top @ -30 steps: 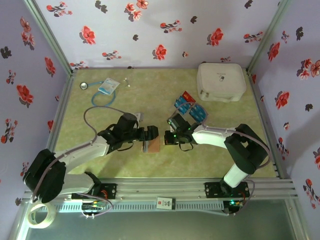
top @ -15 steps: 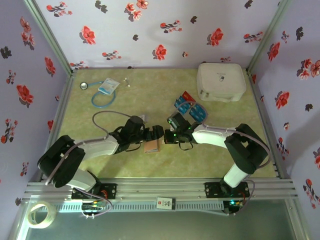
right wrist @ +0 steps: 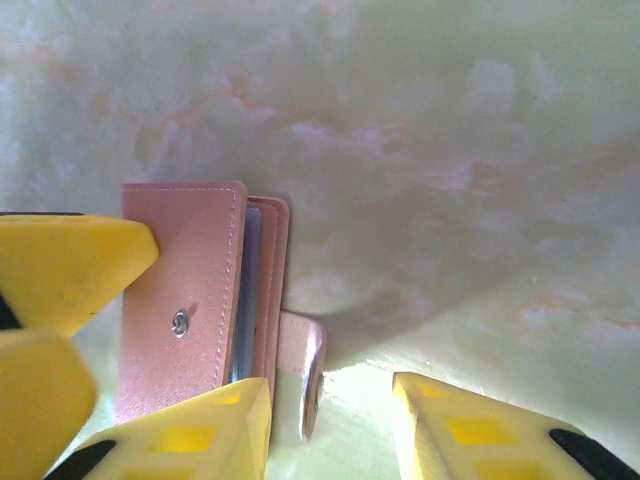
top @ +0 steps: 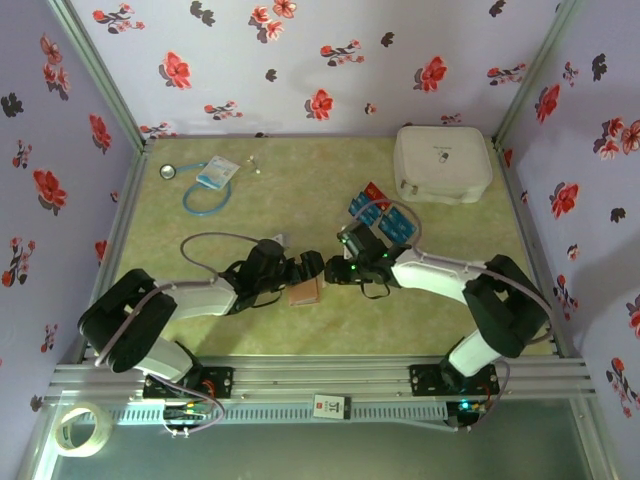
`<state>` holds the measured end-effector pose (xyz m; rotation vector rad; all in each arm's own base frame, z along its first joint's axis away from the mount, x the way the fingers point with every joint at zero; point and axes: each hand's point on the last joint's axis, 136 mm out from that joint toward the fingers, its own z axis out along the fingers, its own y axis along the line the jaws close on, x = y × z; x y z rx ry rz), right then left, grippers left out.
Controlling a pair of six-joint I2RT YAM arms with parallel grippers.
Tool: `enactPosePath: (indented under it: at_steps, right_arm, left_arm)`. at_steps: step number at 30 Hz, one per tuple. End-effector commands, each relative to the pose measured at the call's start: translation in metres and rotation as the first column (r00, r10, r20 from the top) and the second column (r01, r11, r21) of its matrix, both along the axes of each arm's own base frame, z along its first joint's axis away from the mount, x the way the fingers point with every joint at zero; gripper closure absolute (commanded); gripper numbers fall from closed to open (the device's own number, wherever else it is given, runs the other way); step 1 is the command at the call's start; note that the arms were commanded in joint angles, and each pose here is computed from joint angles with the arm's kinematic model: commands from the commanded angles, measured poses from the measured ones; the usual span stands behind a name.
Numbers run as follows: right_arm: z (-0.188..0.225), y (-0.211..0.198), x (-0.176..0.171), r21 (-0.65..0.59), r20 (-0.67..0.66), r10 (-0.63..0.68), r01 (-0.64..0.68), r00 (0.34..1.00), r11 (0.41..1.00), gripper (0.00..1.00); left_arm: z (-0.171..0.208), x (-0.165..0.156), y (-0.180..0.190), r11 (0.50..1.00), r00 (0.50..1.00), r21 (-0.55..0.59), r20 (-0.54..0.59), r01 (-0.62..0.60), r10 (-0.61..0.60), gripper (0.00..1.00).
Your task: Put the credit cards into the card holder
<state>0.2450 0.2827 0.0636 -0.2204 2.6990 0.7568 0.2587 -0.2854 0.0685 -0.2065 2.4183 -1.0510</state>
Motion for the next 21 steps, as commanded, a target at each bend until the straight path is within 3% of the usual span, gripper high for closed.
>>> enactPosePath:
  at_steps: [1,7,16,21]
  right_arm:
    - [0.021,-0.009,-0.002,0.012,0.037,-0.013,0.013,0.999,1.0,0.62]
    - [0.051,-0.001,-0.014,0.057,0.081,0.019,-0.023,0.997,0.998,0.65]
    - [0.087,0.075,-0.048,0.062,0.167,0.234,-0.247,0.958,0.967,0.77]
    - [0.069,0.104,-0.059,0.024,0.131,0.317,-0.322,0.939,0.946,0.82]
  left_arm:
    - [0.001,0.001,0.014,0.997,1.0,0.079,-0.002,-0.011,0.012,0.0]
    - [0.024,0.016,0.03,0.995,0.999,0.092,0.033,-0.033,0.03,0.0]
    - [0.04,0.035,0.076,0.986,0.99,0.102,0.054,-0.132,0.127,0.0]
    - [0.042,0.038,0.113,0.967,0.979,0.149,0.035,-0.204,0.201,0.0]
